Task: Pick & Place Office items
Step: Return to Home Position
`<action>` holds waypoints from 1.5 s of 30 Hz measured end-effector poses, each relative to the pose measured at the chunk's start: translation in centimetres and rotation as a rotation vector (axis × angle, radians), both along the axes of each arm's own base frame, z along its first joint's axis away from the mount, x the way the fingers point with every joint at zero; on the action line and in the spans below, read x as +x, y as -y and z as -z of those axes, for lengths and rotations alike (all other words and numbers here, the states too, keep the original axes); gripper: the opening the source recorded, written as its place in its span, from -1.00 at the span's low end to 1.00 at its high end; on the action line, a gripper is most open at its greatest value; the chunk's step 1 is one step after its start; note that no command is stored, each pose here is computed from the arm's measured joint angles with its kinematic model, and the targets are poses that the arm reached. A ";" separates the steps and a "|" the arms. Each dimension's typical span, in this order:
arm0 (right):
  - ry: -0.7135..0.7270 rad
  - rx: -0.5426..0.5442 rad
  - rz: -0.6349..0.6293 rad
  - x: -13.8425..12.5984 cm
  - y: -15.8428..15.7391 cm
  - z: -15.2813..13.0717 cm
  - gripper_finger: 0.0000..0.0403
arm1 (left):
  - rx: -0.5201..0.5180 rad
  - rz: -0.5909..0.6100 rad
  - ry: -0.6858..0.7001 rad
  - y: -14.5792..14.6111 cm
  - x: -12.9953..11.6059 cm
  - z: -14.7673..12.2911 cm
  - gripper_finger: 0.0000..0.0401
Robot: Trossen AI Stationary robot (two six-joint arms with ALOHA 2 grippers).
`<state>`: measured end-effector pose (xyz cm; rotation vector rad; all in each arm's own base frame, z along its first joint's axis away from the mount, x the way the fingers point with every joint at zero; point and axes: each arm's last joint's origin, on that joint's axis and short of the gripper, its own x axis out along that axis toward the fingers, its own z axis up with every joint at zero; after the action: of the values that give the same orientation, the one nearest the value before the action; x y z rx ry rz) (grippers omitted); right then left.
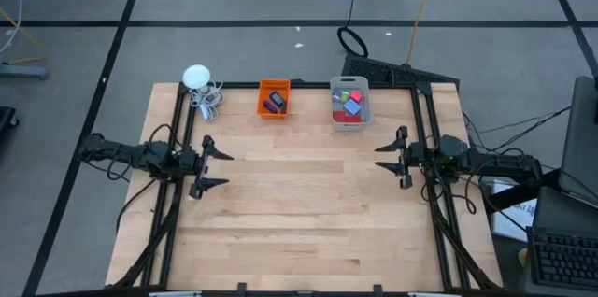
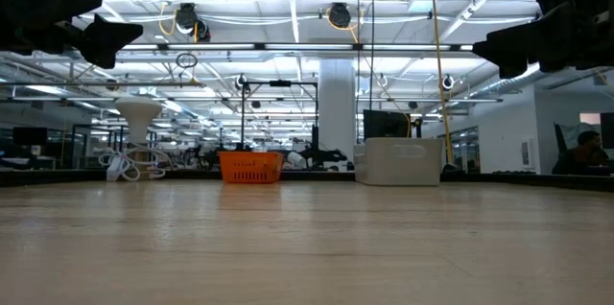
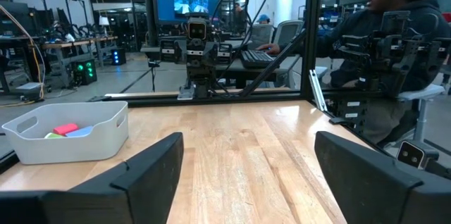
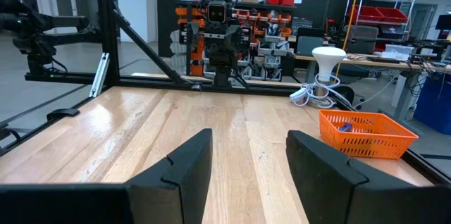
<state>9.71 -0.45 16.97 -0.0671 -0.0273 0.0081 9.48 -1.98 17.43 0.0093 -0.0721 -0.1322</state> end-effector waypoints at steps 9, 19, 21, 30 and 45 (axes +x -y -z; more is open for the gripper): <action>0.000 0.000 0.000 0.0 0.0 0.0 -0.15 | 0.000 0.000 0.000 0.0 0.0 0.0 0.60; 0.000 0.000 0.000 0.0 0.0 0.0 -0.15 | 0.000 0.000 0.000 0.0 0.0 0.0 0.56; 0.000 0.000 0.000 0.0 0.0 0.0 -0.15 | 0.000 0.000 0.000 0.0 0.0 0.0 0.58; 0.000 0.000 0.000 0.0 0.0 0.0 -0.15 | 0.000 0.000 0.000 0.0 0.0 0.0 0.62; 0.000 0.000 0.000 0.0 0.0 0.0 -0.15 | 0.000 0.000 0.000 0.0 0.0 0.0 0.56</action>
<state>9.71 -0.45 16.96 -0.0670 -0.0269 0.0079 9.47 -1.98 17.43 0.0092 -0.0723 -0.1323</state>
